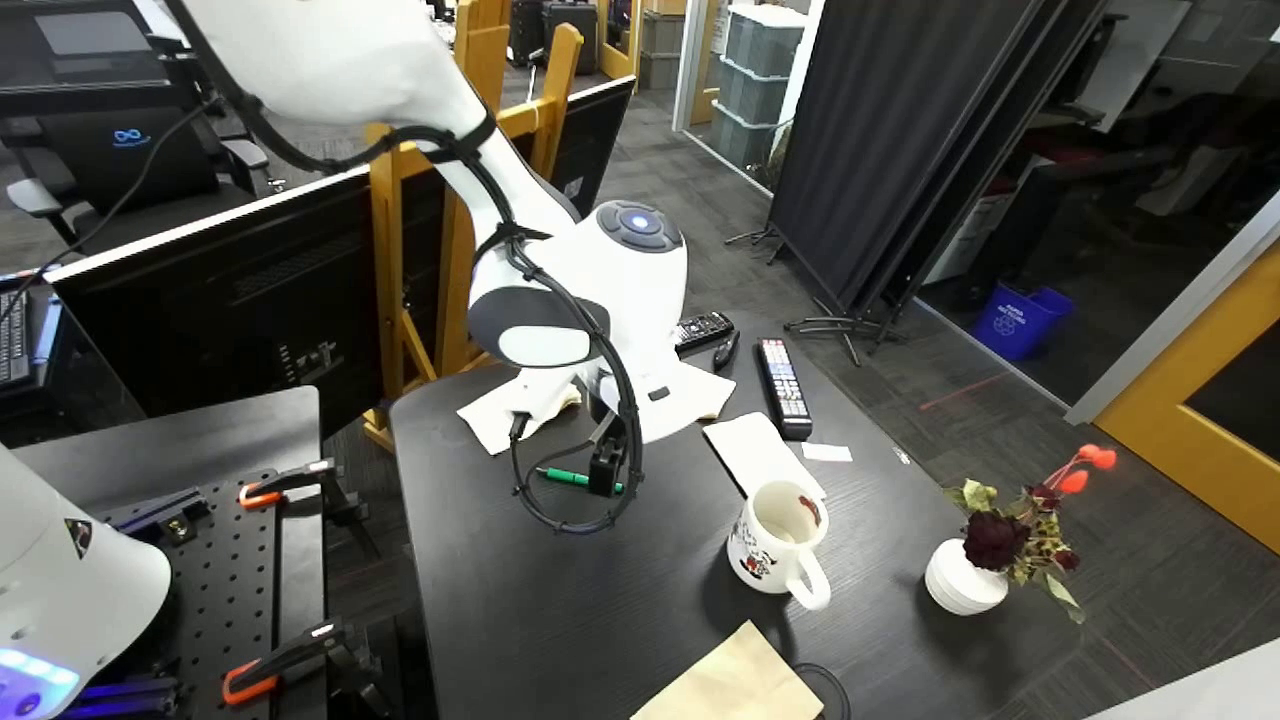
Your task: Put the green pen in the white mug cup
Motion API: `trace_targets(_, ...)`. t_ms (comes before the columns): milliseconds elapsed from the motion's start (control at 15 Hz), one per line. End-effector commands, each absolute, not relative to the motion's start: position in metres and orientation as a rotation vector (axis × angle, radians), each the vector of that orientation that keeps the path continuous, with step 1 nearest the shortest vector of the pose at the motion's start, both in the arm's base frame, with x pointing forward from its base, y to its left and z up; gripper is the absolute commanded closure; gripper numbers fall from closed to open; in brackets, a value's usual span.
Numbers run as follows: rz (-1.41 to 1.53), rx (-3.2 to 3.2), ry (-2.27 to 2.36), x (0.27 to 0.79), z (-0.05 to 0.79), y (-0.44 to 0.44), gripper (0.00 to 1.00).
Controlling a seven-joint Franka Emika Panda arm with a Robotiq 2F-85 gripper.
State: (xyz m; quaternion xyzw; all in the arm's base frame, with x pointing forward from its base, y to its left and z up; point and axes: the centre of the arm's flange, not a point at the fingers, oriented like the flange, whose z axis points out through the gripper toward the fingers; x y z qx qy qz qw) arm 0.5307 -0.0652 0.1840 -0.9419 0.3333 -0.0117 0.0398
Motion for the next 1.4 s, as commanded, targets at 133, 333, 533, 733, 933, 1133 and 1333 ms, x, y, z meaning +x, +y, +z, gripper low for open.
trace_targets(133,-0.019,-2.924,1.026,0.554,0.159,-0.064,0.0)
trace_targets(333,-0.003,-2.951,1.004,0.557,0.148,-0.057,0.0)
trace_targets(533,0.006,-2.982,0.99,0.558,0.139,-0.048,0.0)
trace_targets(733,0.016,-2.993,0.984,0.559,0.132,-0.04,0.0)
trace_targets(933,0.021,-2.999,0.988,0.558,0.129,-0.037,0.0)
trace_targets(1133,0.024,-3.002,0.987,0.557,0.127,-0.038,0.0)
trace_targets(1333,0.03,-3.003,0.985,0.556,0.125,-0.034,0.0)
